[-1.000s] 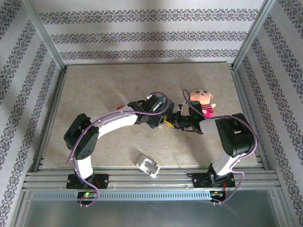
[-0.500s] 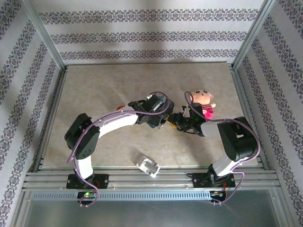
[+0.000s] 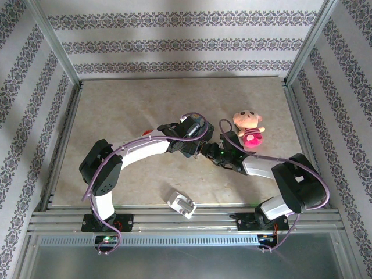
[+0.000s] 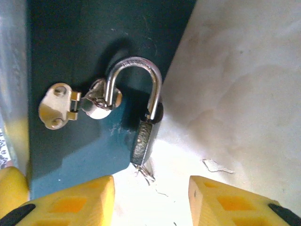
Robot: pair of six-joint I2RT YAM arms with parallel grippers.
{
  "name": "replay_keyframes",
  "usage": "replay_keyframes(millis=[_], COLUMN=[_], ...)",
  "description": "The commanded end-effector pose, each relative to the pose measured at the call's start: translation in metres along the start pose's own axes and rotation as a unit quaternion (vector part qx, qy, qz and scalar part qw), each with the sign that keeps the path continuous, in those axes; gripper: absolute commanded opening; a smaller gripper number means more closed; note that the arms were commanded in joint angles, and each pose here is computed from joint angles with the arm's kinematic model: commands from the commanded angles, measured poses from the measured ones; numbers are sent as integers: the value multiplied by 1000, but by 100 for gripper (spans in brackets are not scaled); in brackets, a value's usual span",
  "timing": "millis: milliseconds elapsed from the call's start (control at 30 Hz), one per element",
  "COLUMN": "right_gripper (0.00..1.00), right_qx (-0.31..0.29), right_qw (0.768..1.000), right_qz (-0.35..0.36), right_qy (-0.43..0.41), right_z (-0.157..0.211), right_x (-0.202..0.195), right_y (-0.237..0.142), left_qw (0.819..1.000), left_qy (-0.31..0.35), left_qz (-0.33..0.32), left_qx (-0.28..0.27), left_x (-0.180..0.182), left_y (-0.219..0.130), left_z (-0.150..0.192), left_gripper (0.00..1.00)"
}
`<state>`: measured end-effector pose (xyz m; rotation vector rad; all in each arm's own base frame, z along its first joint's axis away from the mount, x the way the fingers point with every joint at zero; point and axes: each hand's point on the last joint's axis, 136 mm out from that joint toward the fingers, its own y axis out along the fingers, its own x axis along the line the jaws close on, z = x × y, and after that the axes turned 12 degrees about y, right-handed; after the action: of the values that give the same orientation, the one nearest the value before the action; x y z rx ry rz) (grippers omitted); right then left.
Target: Unlock the padlock with the key
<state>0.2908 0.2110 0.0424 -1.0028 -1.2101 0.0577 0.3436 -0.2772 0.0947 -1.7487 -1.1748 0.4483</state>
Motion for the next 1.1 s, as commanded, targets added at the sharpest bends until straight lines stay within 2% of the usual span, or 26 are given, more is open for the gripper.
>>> replay_keyframes(millis=[0, 367, 567, 700, 900, 1067], right_gripper=[44, 43, 36, 27, 2, 0], right_qx=[-28, -44, -43, -42, -53, -70], right_qw=[999, 999, 999, 999, 998, 997], right_qz=[17, 18, 21, 26, 22, 6], right_qy=[12, 0, 2, 10, 28, 41], right_z=[-6, -12, -13, -13, -16, -24], right_x=[-1, 13, 15, 11, 5, 6], right_y=[4, 17, 25, 27, 25, 14], left_qw=[993, 993, 994, 993, 993, 992], left_qy=[41, 35, 33, 33, 35, 34], left_qz=[-17, -9, -7, -8, -12, -20], left_qx=[111, 110, 108, 110, 112, 116], left_x=[-1, -4, -5, -5, -4, -1], left_y=[27, 28, 28, 29, 29, 29], left_z=[62, 63, 62, 63, 65, 69], left_gripper=[99, 99, 99, 99, 99, 99])
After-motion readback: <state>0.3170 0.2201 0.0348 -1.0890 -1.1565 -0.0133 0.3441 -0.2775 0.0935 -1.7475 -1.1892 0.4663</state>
